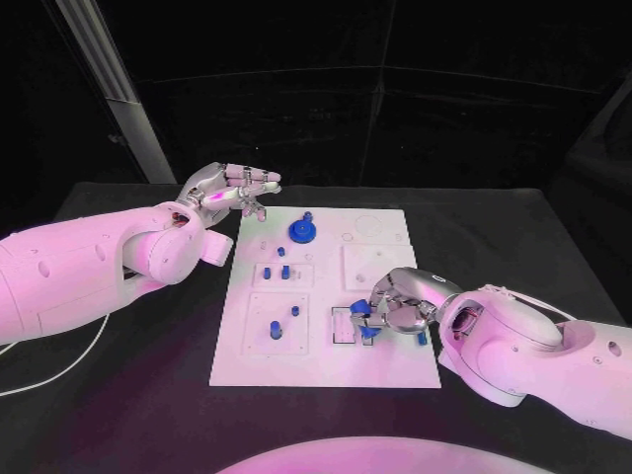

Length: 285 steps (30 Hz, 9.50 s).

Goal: Assemble the parts on the task board

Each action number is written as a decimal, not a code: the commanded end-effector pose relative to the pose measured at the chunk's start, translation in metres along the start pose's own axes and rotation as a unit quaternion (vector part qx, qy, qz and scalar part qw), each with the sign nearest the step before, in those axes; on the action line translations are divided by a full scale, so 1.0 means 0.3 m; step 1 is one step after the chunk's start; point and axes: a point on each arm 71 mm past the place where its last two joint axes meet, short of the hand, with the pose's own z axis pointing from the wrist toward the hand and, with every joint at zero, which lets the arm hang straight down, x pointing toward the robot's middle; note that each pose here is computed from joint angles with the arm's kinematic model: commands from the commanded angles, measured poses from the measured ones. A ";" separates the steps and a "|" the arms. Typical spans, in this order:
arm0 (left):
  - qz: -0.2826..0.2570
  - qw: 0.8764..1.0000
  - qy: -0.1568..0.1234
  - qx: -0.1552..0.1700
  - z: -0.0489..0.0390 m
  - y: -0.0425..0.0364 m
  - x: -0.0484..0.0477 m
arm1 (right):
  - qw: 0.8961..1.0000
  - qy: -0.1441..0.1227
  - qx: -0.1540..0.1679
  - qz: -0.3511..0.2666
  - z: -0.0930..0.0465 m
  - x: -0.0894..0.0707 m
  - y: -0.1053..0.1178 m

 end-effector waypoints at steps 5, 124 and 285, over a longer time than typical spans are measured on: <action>-0.004 1.000 0.007 0.003 0.001 -0.005 0.008 | 0.998 0.052 0.021 0.020 0.027 0.037 0.017; -0.002 1.000 0.001 0.001 -0.004 -0.003 -0.005 | 0.987 0.028 0.106 -0.115 -0.113 -0.079 -0.245; -0.002 1.000 0.002 -0.005 -0.008 0.001 -0.008 | 0.991 0.113 0.058 0.048 0.015 0.043 -0.072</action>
